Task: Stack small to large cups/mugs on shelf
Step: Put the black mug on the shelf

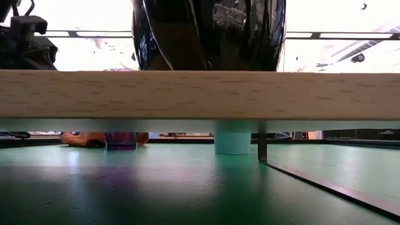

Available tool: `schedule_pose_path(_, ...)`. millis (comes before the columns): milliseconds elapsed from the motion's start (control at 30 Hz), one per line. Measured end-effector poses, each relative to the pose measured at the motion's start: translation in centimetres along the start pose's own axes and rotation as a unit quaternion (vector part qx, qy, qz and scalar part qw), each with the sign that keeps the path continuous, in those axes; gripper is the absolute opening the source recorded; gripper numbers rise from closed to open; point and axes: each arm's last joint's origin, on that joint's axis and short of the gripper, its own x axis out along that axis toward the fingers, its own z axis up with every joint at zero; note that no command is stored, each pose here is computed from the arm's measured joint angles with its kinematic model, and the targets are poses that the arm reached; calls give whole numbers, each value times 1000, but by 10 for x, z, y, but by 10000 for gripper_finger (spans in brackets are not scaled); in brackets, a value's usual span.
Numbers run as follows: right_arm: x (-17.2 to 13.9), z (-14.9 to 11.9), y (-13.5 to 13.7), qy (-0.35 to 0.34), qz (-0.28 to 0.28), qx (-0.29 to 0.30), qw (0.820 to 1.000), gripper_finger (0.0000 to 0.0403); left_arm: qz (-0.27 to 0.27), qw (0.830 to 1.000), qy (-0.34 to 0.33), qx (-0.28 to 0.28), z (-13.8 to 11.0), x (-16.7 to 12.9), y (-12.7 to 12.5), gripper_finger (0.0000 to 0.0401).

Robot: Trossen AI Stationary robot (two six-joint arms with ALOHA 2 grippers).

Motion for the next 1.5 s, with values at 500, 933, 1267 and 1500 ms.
schedule_pose_path(500, 17, -5, 2, 32, 14, -40, 999, 130, -25, 987, -157, -16, 1, 17, -6, 52)
schedule_pose_path(933, 10, -5, -13, 55, -3, -74, 996, 123, -434, 839, -298, 132, 73, -60, -113, 52)
schedule_pose_path(1267, 13, -1, -21, 53, -13, -72, 996, 122, -467, 790, -254, 306, 94, -47, -198, 52)
schedule_pose_path(1500, 7, 0, -23, 57, -8, -64, 996, 120, -437, 813, -200, 328, 97, -36, -216, 52)
